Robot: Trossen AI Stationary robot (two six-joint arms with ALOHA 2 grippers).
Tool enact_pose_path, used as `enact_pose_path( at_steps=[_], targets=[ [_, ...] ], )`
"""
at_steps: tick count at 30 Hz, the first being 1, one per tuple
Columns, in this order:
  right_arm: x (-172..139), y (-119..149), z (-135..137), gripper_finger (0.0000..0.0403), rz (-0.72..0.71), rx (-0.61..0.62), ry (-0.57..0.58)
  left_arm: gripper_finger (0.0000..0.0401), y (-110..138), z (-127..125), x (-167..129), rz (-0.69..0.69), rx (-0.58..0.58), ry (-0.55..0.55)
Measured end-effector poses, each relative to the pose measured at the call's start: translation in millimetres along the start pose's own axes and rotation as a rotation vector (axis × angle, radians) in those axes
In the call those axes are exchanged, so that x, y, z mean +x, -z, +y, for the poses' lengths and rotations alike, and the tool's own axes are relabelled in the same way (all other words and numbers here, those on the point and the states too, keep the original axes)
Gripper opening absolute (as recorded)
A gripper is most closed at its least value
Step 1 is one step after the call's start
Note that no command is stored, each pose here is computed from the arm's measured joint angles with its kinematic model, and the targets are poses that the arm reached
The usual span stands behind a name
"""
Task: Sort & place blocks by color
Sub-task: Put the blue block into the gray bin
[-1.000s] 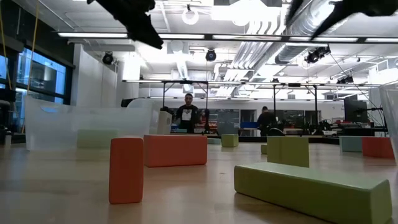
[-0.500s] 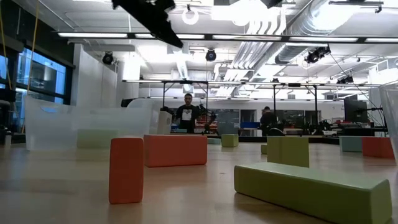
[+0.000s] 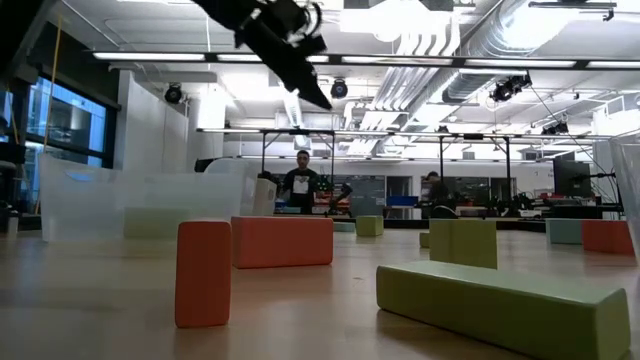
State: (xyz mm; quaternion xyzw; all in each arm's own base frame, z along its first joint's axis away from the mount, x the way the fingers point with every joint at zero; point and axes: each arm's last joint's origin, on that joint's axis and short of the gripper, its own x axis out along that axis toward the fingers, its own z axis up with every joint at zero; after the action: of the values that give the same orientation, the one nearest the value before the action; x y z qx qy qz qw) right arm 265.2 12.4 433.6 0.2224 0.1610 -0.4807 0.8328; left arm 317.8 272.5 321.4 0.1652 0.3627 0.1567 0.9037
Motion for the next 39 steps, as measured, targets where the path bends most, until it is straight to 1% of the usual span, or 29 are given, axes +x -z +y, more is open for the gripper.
enact_pose_path(
  at_steps=[4,9,18,21,28,33,36,39],
  targets=[
    [4.8,-7.5,-3.8,0.0216,-0.010,-0.036,0.023,0.0213,6.0,-5.9,26.2,0.034,0.011,0.035],
    [10.8,-10.8,-7.5,0.0216,0.002,-0.058,0.043,0.0213,19.8,-22.3,61.2,0.101,0.055,0.112],
    [17.4,-12.8,-12.8,0.0216,0.064,-0.059,0.048,0.0213,38.5,-56.8,105.2,0.196,0.144,0.250],
    [17.4,-12.6,-12.8,0.0216,0.070,-0.060,0.045,0.0213,45.5,-65.1,117.1,0.222,0.149,0.281],
    [17.4,-12.3,-12.8,0.0216,0.077,-0.061,0.041,0.0213,59.2,-71.4,131.1,0.261,0.139,0.323],
    [17.4,-11.9,-12.5,0.0216,0.092,-0.060,0.031,0.0213,70.0,-74.2,141.8,0.257,0.156,0.369],
    [17.3,-11.7,-12.4,0.0216,0.098,-0.060,0.027,0.0213,73.5,-75.9,144.4,0.267,0.178,0.380],
    [17.4,-11.6,-12.3,0.0216,0.098,-0.060,0.027,0.0213,72.4,-75.7,144.4,0.246,0.241,0.385]
  ],
)
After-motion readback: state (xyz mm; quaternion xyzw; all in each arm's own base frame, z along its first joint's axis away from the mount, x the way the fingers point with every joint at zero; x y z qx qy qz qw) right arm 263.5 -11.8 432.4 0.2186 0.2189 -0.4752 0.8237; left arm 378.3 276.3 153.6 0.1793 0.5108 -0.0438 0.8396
